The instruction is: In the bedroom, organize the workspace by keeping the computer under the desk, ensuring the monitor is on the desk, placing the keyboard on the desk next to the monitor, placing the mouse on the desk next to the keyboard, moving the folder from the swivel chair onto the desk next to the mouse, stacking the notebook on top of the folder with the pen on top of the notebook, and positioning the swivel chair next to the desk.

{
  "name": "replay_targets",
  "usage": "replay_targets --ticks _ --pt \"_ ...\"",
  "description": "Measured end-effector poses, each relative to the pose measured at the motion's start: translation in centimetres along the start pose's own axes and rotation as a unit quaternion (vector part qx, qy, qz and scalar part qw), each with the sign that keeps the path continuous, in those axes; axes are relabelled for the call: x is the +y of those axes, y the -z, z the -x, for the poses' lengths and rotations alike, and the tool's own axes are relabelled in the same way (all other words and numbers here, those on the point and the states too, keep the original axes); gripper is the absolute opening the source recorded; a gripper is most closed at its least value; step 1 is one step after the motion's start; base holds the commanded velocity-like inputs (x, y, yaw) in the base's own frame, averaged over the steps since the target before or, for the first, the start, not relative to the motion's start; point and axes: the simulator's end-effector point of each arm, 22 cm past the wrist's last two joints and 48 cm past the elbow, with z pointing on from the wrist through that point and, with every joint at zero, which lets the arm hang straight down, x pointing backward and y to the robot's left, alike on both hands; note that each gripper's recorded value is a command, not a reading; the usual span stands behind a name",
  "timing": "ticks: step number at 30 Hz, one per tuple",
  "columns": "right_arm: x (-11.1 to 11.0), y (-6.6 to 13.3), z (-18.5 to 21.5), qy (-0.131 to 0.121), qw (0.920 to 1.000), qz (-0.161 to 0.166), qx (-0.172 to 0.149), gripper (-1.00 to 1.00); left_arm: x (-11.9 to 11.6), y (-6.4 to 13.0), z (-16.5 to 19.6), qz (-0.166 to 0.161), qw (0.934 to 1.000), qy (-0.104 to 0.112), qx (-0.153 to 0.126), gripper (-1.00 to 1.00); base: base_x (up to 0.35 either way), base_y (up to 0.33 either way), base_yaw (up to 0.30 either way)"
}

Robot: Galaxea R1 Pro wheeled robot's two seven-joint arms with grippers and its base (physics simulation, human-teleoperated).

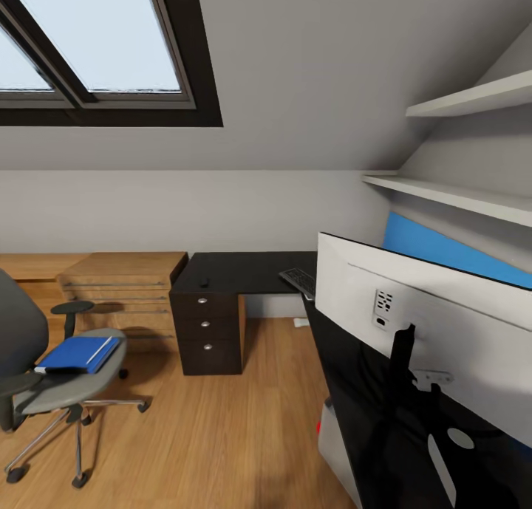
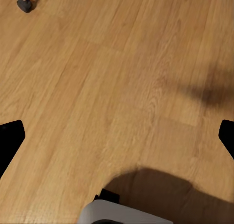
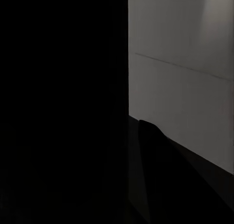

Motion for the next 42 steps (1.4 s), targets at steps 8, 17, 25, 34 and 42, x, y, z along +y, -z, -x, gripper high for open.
replay_targets --ticks 8,17,25,34,42 --pt "-0.1 0.0 0.0 0.000 1.0000 -0.002 -0.002 -1.00 0.0 0.0 0.2 0.000 1.0000 0.000 -0.004 1.00 0.061 0.000 0.000" --pt "0.0 0.0 0.0 -0.001 1.0000 -0.001 -0.001 -1.00 0.0 0.0 0.3 0.000 1.0000 0.000 -0.008 1.00 0.001 0.000 0.000" --pt "0.1 0.0 -0.2 -0.002 1.0000 -0.001 0.001 -1.00 0.0 0.0 0.5 0.001 0.9999 0.000 -0.010 1.00 0.000 0.000 0.000" --pt "0.3 0.1 -1.0 -0.005 1.0000 0.000 0.007 -1.00 0.0 0.0 0.5 0.000 0.9999 0.000 -0.010 1.00 0.000 0.000 0.000" --pt "0.4 0.1 -0.9 -0.001 1.0000 0.001 0.000 -1.00 0.0 0.0 0.5 0.000 0.9999 0.000 -0.011 1.00 0.000 0.000 0.000"
